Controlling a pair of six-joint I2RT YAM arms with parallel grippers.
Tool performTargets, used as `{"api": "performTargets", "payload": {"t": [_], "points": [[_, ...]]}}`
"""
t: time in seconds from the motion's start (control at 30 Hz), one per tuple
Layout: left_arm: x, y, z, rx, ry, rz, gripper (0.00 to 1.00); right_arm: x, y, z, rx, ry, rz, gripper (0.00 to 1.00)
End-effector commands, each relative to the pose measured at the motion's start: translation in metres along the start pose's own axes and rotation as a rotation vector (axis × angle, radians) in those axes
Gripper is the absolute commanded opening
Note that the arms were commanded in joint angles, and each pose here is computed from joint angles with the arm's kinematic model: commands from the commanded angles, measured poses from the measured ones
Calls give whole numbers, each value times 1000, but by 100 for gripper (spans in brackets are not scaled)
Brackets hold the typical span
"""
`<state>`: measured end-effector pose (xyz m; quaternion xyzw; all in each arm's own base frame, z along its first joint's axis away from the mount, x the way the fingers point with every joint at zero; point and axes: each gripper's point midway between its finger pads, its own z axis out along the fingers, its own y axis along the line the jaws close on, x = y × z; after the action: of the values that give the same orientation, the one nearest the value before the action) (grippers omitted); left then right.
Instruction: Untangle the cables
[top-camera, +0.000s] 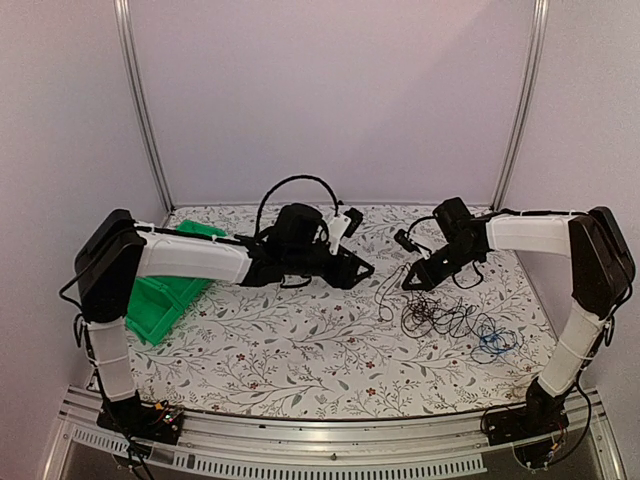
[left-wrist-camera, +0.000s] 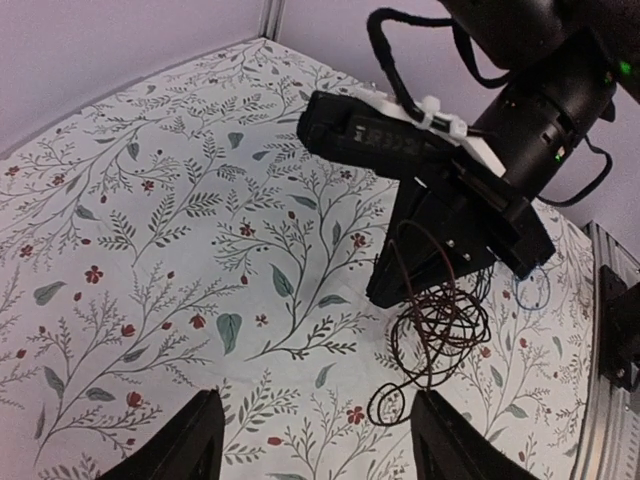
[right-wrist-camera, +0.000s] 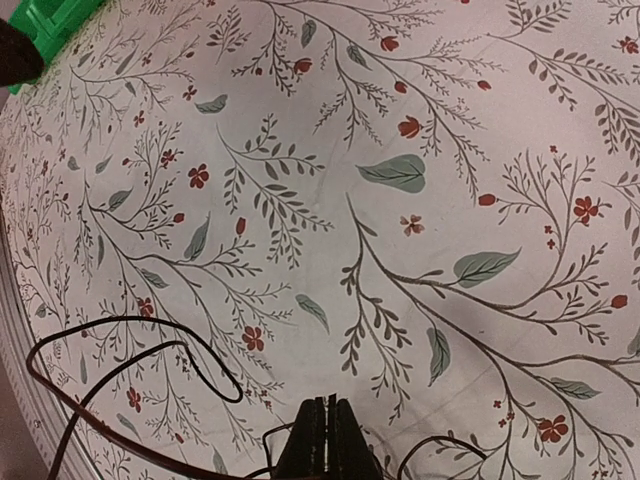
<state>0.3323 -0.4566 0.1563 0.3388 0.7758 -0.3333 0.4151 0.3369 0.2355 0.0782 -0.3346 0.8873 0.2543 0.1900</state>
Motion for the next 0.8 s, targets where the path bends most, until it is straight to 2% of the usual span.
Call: {"api": "performTargets", "payload": {"t": [0.0, 0.1, 0.2, 0.33, 0.57, 0.77], "points": [[7, -52, 20, 199, 9, 46, 63, -2, 3, -1, -14, -7, -5, 0], [19, -58, 31, 209, 28, 32, 55, -3, 2, 1, -18, -5, -3, 1], [26, -52, 39, 178, 34, -6, 43, -3, 3, 1, -20, -3, -3, 1], [30, -45, 47, 155, 42, -21, 32, -2, 7, 1, -32, 1, -8, 1], [45, -17, 71, 110, 45, -118, 24, 2, 21, 0, -63, 14, -40, 1], [43, 5, 83, 103, 23, -198, 22, 11, 23, -1, -65, 28, -39, 1]]}}
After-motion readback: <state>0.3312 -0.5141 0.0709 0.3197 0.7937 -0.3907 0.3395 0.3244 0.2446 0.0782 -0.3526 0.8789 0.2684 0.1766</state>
